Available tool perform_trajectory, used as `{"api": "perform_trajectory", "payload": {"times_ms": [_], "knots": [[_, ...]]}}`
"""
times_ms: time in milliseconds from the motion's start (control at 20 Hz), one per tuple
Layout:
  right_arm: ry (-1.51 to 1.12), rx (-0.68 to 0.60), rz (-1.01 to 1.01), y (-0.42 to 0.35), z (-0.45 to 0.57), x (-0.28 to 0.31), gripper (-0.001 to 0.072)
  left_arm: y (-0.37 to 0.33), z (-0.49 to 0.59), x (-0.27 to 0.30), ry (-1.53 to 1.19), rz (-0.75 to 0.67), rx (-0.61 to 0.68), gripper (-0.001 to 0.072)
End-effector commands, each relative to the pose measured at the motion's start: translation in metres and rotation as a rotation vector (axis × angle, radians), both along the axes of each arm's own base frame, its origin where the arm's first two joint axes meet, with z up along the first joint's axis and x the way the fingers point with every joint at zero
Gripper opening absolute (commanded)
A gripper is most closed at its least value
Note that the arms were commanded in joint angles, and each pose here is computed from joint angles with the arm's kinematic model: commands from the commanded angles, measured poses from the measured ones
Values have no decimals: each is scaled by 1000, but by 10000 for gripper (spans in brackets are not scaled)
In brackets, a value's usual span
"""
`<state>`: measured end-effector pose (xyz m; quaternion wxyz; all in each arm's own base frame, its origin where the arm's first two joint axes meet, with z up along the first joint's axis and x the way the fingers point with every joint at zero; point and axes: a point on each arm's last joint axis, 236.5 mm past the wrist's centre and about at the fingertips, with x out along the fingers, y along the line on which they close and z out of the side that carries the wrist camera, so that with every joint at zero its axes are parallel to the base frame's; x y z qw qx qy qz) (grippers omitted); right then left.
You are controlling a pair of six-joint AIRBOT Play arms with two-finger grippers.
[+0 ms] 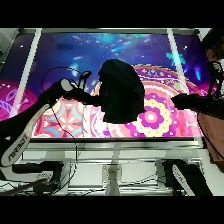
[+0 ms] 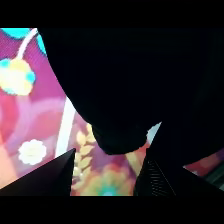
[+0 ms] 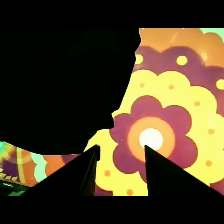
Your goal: Fold the clothes and pants, and hang the long-sleeved shirts on hangers.
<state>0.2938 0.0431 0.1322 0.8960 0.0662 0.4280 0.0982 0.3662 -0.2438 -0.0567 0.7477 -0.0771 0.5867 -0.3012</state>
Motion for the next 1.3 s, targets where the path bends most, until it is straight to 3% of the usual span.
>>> {"api": "perform_trajectory", "payload": {"times_ms": [0,200,250,350,500,700,900,950,1000,1050,1250], "knots": [[-13,3,-4,0,1,4,347,-13,-26,4,24,26,-9,481],[54,53,6,9,-18,11,347,-25,-35,7,18,43,-22,480],[93,84,14,15,-28,11,348,-31,-36,9,13,53,-34,446],[170,142,47,29,-49,10,347,-38,-36,14,-22,63,-37,229],[248,212,132,50,-69,5,347,-39,-34,23,-57,79,-39,77],[287,217,209,67,-82,1,348,-33,-23,29,-94,66,-42,65],[301,171,400,114,-93,-14,357,-33,51,36,-298,-13,-76,65],[291,161,434,128,-96,-14,419,-31,73,36,-352,-24,-79,65],[284,163,450,141,-99,-13,558,-28,93,35,-409,-37,-73,65],[292,176,440,155,-104,-12,641,-23,113,34,-462,-48,-64,65],[357,181,466,202,-136,-20,641,-15,173,23,-595,-53,-88,65]]}}
